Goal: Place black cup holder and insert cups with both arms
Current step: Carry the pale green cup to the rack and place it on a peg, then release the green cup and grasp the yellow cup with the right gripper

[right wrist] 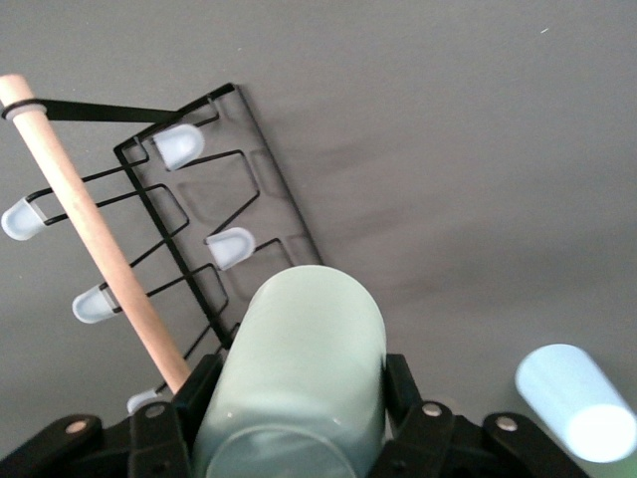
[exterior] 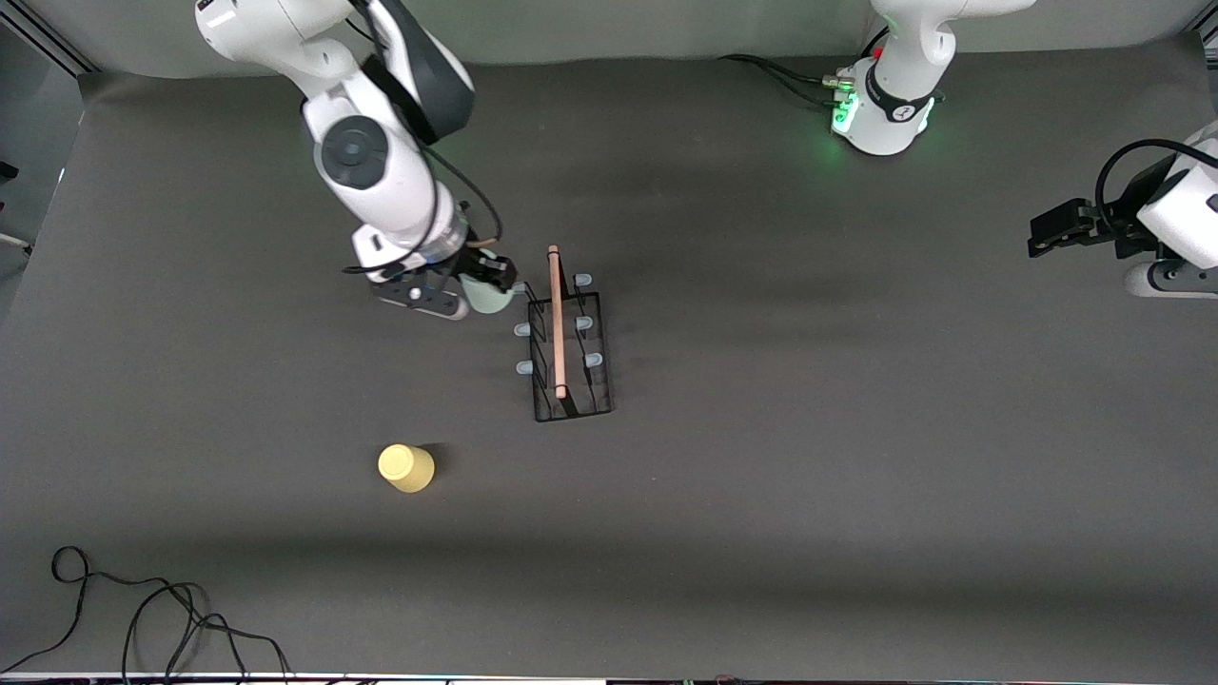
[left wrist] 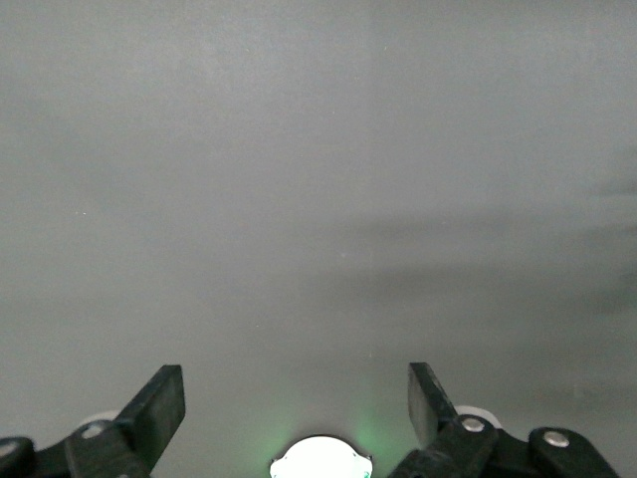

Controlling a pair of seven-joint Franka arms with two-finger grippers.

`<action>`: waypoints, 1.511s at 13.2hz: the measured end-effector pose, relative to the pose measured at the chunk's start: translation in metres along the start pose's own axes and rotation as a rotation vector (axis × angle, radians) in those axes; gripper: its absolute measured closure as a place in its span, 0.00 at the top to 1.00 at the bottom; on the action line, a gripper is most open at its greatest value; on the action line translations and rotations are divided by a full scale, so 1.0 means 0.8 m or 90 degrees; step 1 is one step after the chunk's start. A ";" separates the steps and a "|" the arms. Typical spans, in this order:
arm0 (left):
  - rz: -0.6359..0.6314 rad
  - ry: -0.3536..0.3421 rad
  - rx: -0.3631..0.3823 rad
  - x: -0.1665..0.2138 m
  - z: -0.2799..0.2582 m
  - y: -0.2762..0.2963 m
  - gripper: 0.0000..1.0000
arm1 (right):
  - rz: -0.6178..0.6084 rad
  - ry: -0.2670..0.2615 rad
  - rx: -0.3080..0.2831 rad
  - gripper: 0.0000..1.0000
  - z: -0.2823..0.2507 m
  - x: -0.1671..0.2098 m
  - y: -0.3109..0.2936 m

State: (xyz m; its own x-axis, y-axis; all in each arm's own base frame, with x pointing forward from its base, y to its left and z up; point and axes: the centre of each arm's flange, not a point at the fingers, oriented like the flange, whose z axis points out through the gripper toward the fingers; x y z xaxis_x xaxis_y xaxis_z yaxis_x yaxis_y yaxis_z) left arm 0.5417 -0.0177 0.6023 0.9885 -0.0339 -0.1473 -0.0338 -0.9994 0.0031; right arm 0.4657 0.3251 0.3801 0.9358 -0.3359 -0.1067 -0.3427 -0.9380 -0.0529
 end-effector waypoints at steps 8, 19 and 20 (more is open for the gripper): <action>-0.001 0.006 0.001 -0.004 -0.006 0.000 1.00 | 0.006 0.000 -0.010 0.88 0.078 -0.009 -0.012; 0.000 0.021 0.017 0.000 -0.008 -0.001 1.00 | -0.110 0.037 -0.035 1.00 0.000 0.202 0.124; 0.000 0.024 0.017 0.000 -0.008 -0.001 1.00 | -0.112 0.055 -0.040 1.00 0.016 0.234 0.136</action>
State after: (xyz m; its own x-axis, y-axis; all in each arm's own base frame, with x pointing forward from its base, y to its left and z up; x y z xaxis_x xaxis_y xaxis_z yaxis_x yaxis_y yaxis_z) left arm 0.5429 -0.0168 0.6089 0.9933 -0.0342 -0.1106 -0.0371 -0.9990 -0.0235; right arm 0.6021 0.1613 0.3417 0.9854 -0.1695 -0.0163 -0.1695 -0.9855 -0.0003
